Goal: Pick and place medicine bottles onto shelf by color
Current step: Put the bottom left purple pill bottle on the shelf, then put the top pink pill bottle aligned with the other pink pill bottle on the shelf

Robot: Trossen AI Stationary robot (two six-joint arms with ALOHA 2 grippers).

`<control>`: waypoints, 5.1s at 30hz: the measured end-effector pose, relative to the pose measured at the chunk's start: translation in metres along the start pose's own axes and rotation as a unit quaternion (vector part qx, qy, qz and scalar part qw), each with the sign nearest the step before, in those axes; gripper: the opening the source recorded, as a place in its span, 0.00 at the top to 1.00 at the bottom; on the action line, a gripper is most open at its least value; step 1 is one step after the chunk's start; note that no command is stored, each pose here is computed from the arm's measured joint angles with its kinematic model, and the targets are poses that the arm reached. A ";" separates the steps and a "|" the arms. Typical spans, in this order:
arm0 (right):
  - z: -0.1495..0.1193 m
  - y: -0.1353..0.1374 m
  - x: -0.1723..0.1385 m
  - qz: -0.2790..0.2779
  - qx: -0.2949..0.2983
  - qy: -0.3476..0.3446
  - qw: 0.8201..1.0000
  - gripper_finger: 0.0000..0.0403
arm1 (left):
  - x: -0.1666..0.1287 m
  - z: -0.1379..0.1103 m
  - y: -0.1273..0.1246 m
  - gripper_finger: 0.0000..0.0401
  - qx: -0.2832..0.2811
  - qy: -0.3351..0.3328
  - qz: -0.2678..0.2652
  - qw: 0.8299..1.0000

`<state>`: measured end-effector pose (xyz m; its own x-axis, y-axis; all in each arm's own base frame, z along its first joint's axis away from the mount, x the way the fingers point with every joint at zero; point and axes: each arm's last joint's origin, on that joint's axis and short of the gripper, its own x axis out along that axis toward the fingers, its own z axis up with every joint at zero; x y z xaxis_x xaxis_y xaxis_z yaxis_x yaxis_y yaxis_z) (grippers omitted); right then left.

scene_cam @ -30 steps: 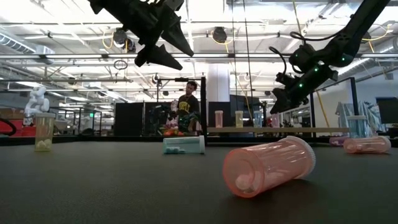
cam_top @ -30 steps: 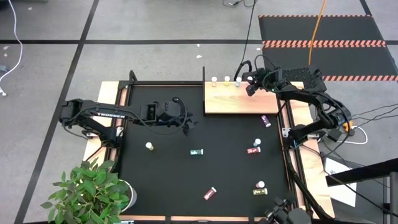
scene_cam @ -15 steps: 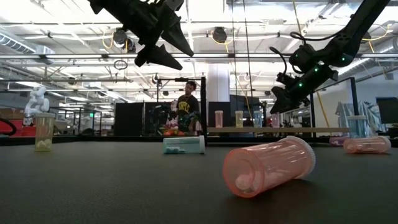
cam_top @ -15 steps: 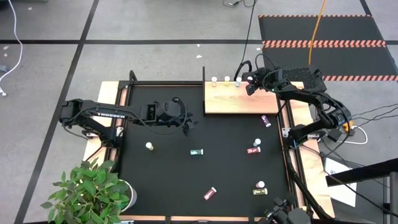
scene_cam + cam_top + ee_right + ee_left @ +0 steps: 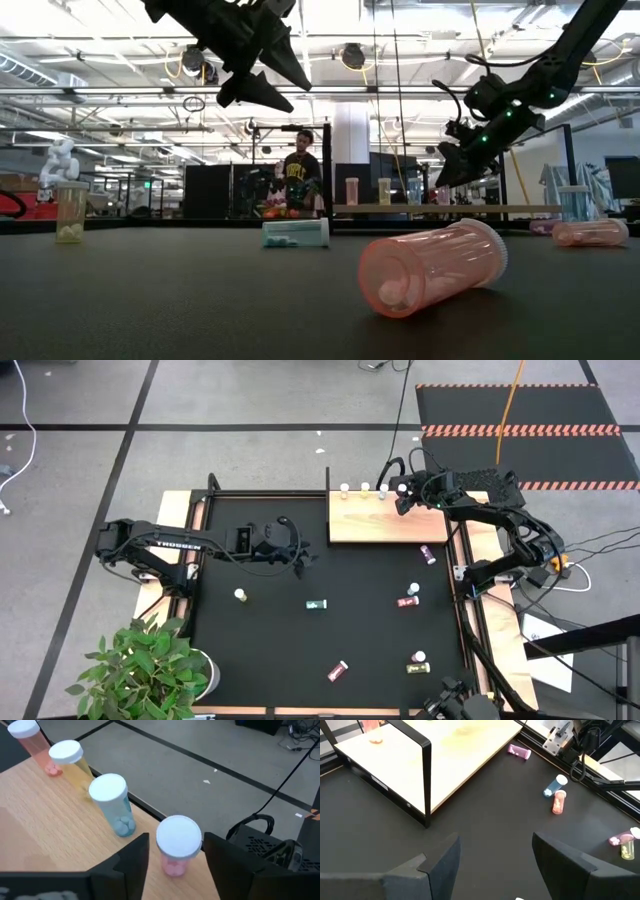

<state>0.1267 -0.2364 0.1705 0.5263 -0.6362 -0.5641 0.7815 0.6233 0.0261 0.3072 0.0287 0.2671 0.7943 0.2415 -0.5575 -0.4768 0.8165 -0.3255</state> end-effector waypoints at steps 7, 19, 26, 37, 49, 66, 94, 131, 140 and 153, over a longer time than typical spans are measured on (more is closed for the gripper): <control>0.012 0.001 -0.013 -0.006 -0.021 -0.041 0.999 0.40 | 0.000 0.000 -0.001 0.39 -0.003 0.007 -0.011 1.000; 0.048 0.017 -0.074 -0.013 -0.039 -0.180 0.983 0.35 | -0.001 -0.003 -0.005 0.39 0.004 0.016 -0.030 0.999; 0.071 0.062 -0.131 0.072 -0.076 -0.288 0.952 0.35 | -0.002 -0.008 -0.010 0.39 0.048 0.041 -0.054 0.997; 0.092 0.149 -0.187 0.250 -0.105 -0.320 0.908 0.35 | -0.018 -0.026 0.001 0.39 -0.044 0.148 0.004 0.988; 0.066 0.226 -0.216 0.263 -0.082 -0.240 0.931 0.43 | -0.024 -0.027 -0.002 0.39 -0.016 0.139 0.012 0.990; -0.016 0.235 -0.213 0.303 -0.040 0.183 0.934 0.74 | -0.022 -0.031 -0.005 0.39 -0.078 0.135 0.041 0.987; -0.108 0.187 -0.228 0.319 -0.109 0.407 0.849 1.00 | 0.122 -0.014 -0.152 0.39 0.044 -0.073 -0.206 0.975; -0.101 0.166 -0.234 0.277 -0.009 0.401 0.873 1.00 | 0.289 -0.073 -0.123 0.42 0.160 -0.008 -0.143 0.977; -0.101 0.166 -0.234 0.272 0.002 0.404 0.874 1.00 | 0.289 -0.071 -0.122 0.61 0.190 -0.018 -0.141 0.971; -0.100 0.167 -0.234 0.275 0.004 0.404 0.872 1.00 | 0.289 -0.071 -0.122 0.76 0.199 -0.018 -0.142 0.970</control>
<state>0.1004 0.0619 0.2240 0.4171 0.2885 -0.8619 0.4886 0.7284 0.4803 0.5682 -0.0385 0.0911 0.8882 -0.0102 -0.4593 -0.0599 0.9886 -0.1378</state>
